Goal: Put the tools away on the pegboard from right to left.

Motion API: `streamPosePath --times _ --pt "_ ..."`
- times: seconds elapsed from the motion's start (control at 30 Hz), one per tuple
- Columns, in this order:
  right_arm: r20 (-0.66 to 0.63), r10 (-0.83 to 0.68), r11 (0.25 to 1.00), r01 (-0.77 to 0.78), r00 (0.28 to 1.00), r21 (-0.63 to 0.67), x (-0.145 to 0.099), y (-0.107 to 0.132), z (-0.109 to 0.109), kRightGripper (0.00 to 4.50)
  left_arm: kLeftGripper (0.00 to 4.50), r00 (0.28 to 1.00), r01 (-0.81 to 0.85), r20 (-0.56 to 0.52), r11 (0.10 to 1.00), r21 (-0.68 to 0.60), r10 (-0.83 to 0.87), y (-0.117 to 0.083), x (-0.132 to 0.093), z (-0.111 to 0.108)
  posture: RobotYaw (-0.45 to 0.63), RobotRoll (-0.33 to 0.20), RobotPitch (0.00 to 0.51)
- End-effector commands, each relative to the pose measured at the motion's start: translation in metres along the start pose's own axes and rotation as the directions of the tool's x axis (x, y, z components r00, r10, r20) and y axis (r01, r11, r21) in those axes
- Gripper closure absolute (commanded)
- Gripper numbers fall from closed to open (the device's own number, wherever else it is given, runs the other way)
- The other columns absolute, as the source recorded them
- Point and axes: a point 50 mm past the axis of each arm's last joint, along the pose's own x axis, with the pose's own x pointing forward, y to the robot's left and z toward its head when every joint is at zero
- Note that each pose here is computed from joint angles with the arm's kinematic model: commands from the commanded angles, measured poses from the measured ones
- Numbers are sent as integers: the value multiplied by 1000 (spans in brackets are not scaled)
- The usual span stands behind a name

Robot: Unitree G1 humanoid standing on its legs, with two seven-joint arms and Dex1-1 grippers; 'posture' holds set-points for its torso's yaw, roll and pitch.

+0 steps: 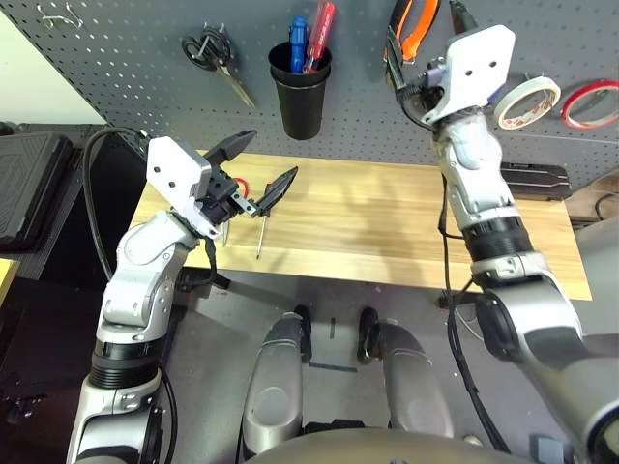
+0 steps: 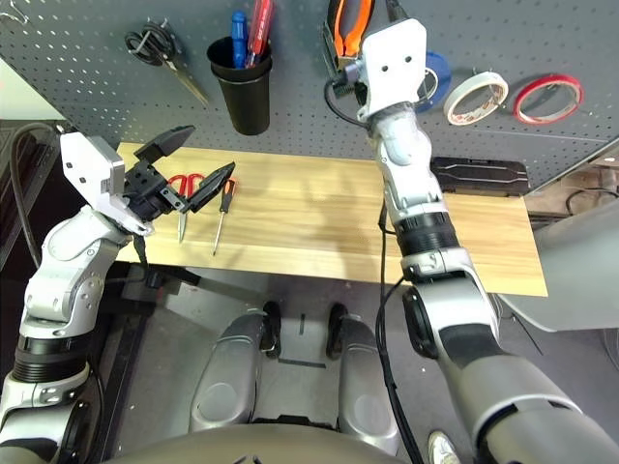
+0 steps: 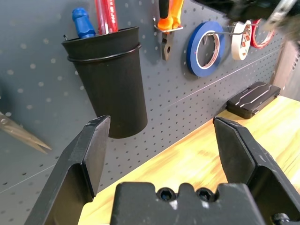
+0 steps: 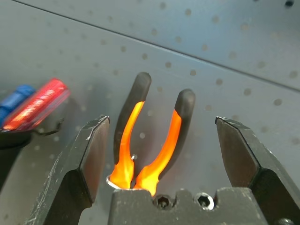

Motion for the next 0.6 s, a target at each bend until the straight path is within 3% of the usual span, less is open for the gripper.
streamPosePath --times 0.03,0.2,0.33,0.43,0.53,0.6 --pt "-25 68 996 -67 997 59 -10 -12 11 10 0 1000 9 -5 1000 6 -9 -1 -5 1 190 0 269" --pt "-107 287 949 -267 952 167 -29 -9 13 10 0 1000 -20 -9 1000 6 20 3 -9 1 182 0 264" --pt "-146 476 866 -434 867 246 -51 -1 10 10 0 997 -62 -38 998 2 62 6 -15 -3 184 0 265" --pt "-165 570 810 -518 805 275 -64 3 7 10 0 990 -93 -108 996 7 93 7 -20 -12 186 0 268" --pt "-245 693 716 -604 678 350 -85 8 -3 10 0 950 -132 -282 991 35 136 6 -30 -38 188 0 277" --pt "-270 726 685 -628 632 371 -94 9 -7 10 0 921 -156 -354 987 47 162 6 -33 -49 189 0 284"
